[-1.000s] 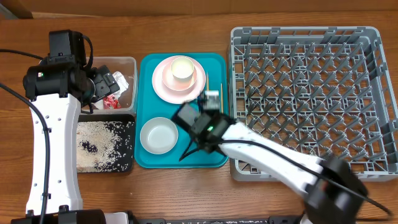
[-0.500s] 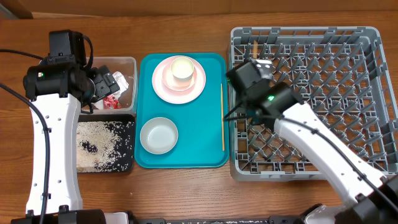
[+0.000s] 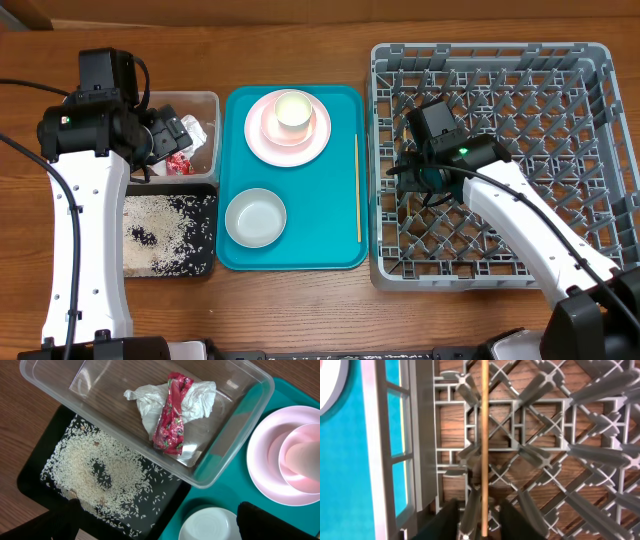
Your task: Sort waste into correct bins and load items into the dishwasher
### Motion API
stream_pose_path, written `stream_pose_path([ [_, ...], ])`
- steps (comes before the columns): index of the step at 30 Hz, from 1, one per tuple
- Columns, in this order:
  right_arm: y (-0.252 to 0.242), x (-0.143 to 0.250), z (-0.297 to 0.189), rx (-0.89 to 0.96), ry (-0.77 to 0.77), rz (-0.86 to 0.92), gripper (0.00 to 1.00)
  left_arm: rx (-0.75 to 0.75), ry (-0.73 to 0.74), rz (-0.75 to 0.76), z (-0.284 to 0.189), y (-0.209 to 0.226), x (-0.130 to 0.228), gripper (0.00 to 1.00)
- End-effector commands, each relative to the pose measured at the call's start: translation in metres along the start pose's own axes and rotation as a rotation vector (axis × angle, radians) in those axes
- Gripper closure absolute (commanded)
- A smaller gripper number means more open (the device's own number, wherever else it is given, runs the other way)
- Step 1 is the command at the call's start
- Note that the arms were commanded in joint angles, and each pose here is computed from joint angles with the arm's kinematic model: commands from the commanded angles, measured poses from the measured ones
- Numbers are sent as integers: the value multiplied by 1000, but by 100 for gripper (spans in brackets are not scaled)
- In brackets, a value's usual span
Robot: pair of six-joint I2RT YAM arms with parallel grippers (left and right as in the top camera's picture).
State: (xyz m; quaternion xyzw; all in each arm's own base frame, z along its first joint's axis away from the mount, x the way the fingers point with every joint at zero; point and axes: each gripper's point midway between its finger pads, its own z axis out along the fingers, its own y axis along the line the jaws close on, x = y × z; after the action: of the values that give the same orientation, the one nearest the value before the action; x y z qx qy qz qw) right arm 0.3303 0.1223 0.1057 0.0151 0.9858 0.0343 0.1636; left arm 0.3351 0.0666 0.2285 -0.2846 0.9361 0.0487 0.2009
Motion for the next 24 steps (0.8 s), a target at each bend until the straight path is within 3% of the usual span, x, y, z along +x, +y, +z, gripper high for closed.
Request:
stream_pose_path([
  [1, 1, -2, 0, -12, -6, -31, 63, 0, -23, 6, -6, 2, -4, 0],
  [4, 9, -7, -2, -53, -20, -7, 63, 0, -23, 5, -6, 2, -4, 0],
  [14, 131, -12, -57, -589, 26, 21, 62, 0, -23, 5, -6, 2, -4, 0],
  [17, 151, -3, -56, -544, -9, 1, 62, 0, -23, 6, -6, 2, -4, 0],
  [24, 158, 27, -25, -156, -204, -91, 57, 0, -23, 6, -6, 2, -4, 0],
])
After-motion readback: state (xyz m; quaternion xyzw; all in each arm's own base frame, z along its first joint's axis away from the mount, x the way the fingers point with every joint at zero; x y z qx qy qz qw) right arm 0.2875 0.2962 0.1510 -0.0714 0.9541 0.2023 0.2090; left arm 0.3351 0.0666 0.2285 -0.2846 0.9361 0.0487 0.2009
